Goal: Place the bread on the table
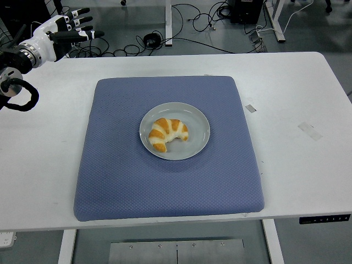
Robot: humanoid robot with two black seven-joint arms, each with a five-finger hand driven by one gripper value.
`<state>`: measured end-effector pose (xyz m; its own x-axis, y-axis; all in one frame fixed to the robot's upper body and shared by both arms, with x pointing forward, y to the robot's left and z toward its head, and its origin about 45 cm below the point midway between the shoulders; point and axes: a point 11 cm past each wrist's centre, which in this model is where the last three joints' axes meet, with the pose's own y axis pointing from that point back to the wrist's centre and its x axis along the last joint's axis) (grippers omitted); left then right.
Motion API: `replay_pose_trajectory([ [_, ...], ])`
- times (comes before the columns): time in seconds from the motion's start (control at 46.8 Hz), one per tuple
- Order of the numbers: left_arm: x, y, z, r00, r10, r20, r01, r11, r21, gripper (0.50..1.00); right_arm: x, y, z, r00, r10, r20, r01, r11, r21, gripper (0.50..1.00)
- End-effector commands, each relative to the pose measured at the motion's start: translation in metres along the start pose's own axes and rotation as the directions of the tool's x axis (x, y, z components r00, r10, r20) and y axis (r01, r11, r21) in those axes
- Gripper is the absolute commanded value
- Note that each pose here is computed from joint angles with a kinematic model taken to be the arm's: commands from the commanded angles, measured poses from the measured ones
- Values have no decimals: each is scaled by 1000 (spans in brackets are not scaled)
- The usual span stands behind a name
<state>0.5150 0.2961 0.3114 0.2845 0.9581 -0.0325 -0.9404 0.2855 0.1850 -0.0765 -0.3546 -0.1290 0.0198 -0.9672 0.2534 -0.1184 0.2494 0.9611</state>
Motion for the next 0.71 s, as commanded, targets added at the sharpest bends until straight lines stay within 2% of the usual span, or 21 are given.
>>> replay_pose_trajectory([
  [0.0,-1,0,1,1000,-4,1,4,1000,0,971,0,0,0,1000,0,0,0,1000,0,1000],
  [0.128,-10,-1,4,1000,-29,5,29,1000,-6,971,0,0,0,1000,0,0,0,1000,0,1000],
  [0.278,-46,-1,21,988,-138,66,139,990,-19,971,0,0,0,1000,0,0,0,1000,0,1000],
  [0.47,-84,10,39,951,-261,163,270,962,-33,969,0,0,0,1000,1,0,-1,1000,0,1000],
  [0.684,-111,18,37,896,-337,288,355,935,-11,969,0,0,0,1000,0,0,0,1000,0,1000],
])
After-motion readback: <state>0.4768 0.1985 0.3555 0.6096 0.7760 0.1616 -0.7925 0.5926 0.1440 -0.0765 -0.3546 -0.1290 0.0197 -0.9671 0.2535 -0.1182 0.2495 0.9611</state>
